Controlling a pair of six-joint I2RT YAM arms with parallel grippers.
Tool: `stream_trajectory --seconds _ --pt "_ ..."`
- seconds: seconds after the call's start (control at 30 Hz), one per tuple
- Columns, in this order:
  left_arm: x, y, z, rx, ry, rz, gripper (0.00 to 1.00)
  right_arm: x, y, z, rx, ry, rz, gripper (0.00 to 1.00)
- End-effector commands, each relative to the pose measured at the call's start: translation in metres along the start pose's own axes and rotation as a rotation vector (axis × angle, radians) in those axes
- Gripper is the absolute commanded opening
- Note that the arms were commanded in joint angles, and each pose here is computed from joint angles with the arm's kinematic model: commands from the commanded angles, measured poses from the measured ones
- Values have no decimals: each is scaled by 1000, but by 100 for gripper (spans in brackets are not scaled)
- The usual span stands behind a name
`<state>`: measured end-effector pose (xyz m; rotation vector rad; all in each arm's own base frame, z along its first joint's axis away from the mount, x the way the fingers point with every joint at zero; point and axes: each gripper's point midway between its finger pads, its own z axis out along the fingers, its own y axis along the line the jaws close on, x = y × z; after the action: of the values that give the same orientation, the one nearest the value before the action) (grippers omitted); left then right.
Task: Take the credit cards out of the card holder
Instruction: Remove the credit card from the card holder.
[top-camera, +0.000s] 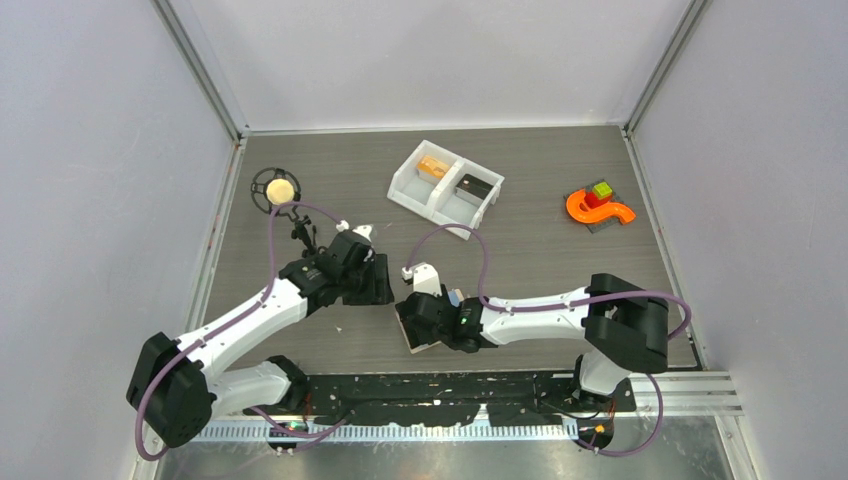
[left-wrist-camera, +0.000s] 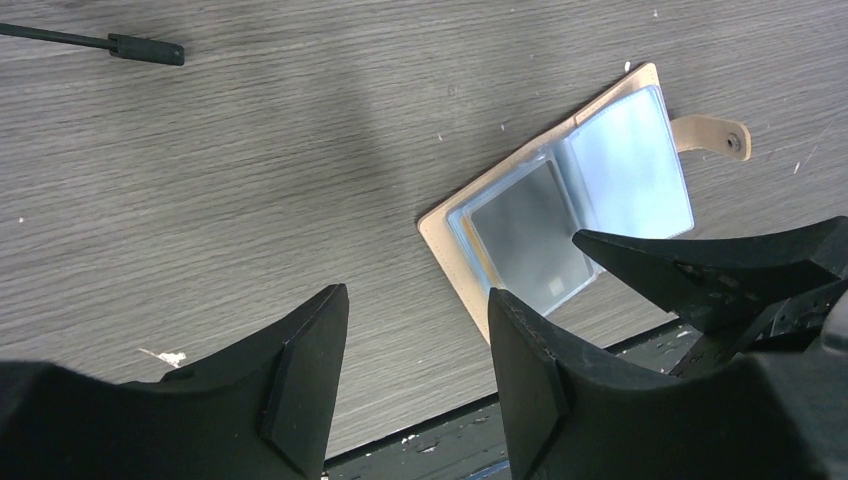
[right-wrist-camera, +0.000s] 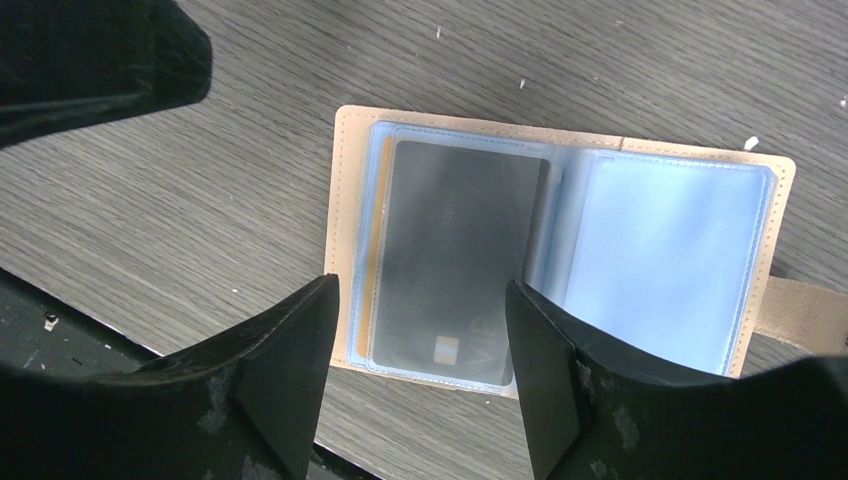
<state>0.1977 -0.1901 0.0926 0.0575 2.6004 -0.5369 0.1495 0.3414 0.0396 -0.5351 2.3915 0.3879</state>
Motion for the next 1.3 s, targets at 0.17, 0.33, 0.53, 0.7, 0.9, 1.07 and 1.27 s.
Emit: stream_trajectory --seconds 0.17,0.33,0.53,0.7,0.9,1.07,1.27 --pt "-3 -8 -1 56 -25 4 56 -10 -4 -6 24 -40 6 70" --pt "-3 -9 0 63 -24 -2 56 -5 -4 -1 29 -25 1 73" --pt "-2 -10 1 68 -20 -7 56 2 -8 6 56 -9 -12 73" --pt "-2 -10 1 72 -20 -9 56 7 -12 10 78 0 -18 73" --pt "-2 -11 2 73 -20 -10 56 4 -10 9 70 -3 -15 74" --pt "-1 -10 3 72 -18 -12 56 -4 -8 1 48 -29 -1 74" --pt "-1 -11 4 71 -14 -9 56 1 -9 6 56 -15 -7 73"
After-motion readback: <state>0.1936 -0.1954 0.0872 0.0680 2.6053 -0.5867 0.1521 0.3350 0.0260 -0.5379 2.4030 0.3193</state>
